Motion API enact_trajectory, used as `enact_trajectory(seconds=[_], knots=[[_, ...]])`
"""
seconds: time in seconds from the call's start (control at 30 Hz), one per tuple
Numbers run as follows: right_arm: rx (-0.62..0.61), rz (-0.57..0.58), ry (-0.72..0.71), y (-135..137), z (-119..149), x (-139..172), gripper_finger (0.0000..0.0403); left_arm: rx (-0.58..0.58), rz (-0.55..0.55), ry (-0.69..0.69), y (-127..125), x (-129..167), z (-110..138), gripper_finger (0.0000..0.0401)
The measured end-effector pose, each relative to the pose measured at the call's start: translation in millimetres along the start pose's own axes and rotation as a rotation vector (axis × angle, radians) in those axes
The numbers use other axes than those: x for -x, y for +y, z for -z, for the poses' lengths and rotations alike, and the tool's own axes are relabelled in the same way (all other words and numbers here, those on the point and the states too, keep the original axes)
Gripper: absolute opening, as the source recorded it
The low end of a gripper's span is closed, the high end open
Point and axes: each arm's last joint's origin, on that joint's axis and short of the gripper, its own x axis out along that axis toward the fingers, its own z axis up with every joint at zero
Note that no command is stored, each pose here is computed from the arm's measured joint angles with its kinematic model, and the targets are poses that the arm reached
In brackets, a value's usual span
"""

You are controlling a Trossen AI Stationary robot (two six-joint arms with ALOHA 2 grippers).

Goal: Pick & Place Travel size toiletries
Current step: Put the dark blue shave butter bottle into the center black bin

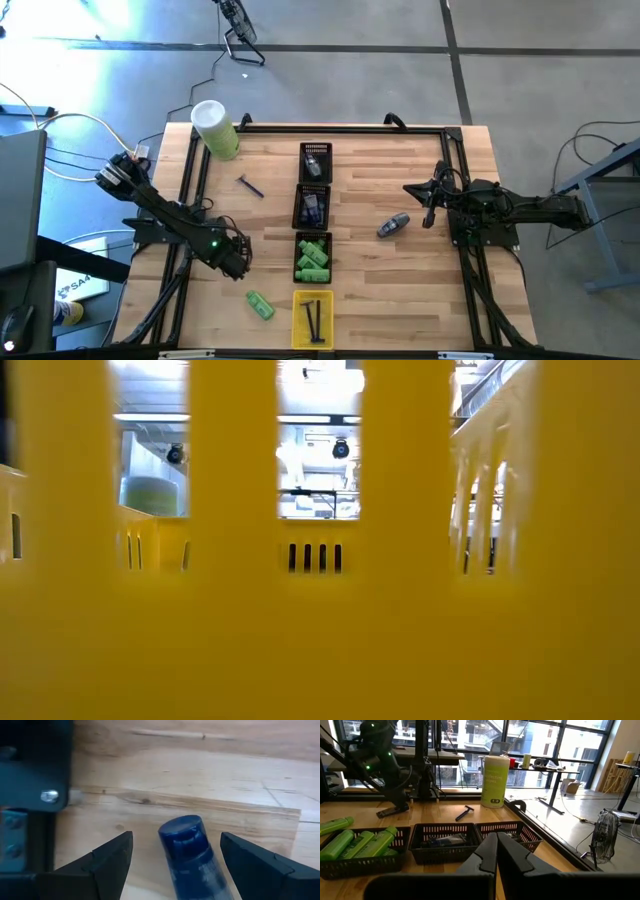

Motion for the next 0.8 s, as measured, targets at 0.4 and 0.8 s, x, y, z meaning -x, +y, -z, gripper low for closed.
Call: enact_trajectory(seconds=[0.4, 0.8], knots=[[0.001, 0.000, 0.000, 0.0, 0.0, 0.0, 0.0002, 0.000, 0.009, -0.008, 4.1, -11.8, -2.1, 0.0294], [0.001, 0.000, 0.000, 0.0, 0.0, 0.0, 0.0002, 0.003, 0.081, -0.069, 1.5, -11.9, -3.4, 0.0204]])
